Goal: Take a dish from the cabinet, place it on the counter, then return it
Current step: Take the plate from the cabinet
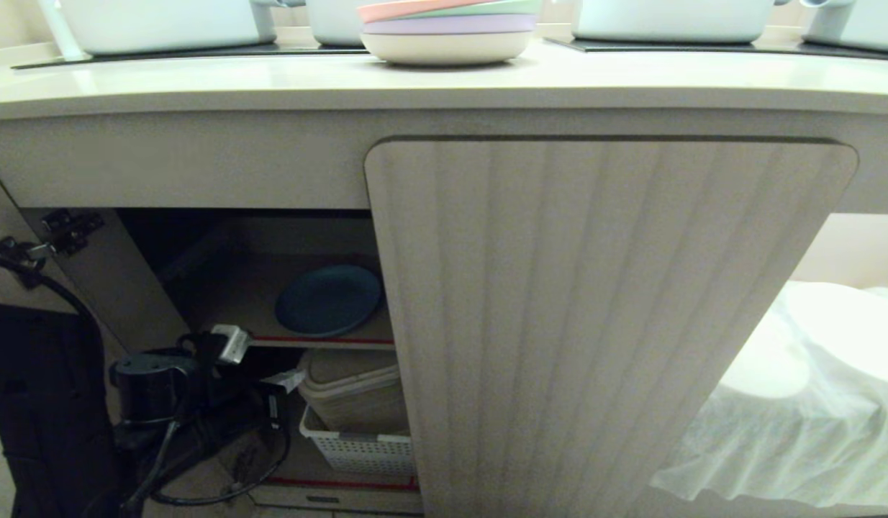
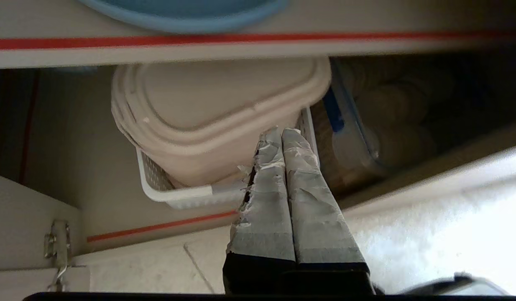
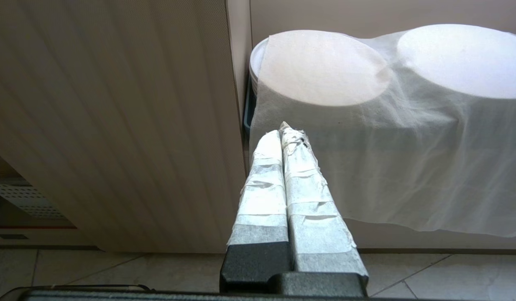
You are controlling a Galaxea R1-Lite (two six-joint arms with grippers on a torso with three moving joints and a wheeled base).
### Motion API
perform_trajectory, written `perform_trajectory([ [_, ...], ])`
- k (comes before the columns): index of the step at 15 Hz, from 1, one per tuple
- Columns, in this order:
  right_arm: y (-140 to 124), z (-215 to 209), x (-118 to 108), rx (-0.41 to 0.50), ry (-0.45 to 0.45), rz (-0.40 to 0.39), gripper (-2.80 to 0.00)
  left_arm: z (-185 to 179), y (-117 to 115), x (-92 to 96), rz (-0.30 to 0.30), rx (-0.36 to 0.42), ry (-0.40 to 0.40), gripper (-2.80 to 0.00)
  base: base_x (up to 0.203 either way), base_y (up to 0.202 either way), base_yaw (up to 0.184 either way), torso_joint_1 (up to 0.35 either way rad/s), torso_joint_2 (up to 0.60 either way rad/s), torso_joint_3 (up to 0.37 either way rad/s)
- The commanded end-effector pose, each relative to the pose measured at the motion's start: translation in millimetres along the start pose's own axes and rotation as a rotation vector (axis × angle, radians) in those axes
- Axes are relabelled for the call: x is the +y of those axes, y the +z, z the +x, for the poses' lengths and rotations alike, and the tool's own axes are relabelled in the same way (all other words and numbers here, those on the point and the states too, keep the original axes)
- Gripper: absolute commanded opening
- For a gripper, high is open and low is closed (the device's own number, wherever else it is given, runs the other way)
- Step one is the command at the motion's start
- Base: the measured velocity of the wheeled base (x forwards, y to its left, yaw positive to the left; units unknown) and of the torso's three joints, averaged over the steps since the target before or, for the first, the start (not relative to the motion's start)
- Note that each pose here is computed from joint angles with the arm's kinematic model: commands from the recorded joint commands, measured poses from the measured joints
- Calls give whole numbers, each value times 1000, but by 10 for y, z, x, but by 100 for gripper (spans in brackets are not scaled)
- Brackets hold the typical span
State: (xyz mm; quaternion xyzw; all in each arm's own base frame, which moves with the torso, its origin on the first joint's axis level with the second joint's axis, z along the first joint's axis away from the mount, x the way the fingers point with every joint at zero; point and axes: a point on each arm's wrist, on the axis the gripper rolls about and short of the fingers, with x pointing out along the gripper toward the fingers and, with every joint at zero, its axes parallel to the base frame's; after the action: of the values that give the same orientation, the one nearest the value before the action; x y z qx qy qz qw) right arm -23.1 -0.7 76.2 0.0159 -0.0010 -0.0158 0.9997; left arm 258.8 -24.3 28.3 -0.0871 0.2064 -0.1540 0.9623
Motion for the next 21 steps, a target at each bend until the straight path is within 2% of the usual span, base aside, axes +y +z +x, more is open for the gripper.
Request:
perform_trajectory([
  [1,0,0,0,0,-1,1,-280,57,91,31,-19,-69,-6,-280,0,0,0,0,0,0],
  [3,0,0,0,0,0,1,-280,79,125,33,-43,-84,-14,-280,0,0,0,0,0,0],
  [21,0,0,0,0,-1,1,-280,198,362,30,-16,-192,-31,-280,0,0,0,0,0,0],
])
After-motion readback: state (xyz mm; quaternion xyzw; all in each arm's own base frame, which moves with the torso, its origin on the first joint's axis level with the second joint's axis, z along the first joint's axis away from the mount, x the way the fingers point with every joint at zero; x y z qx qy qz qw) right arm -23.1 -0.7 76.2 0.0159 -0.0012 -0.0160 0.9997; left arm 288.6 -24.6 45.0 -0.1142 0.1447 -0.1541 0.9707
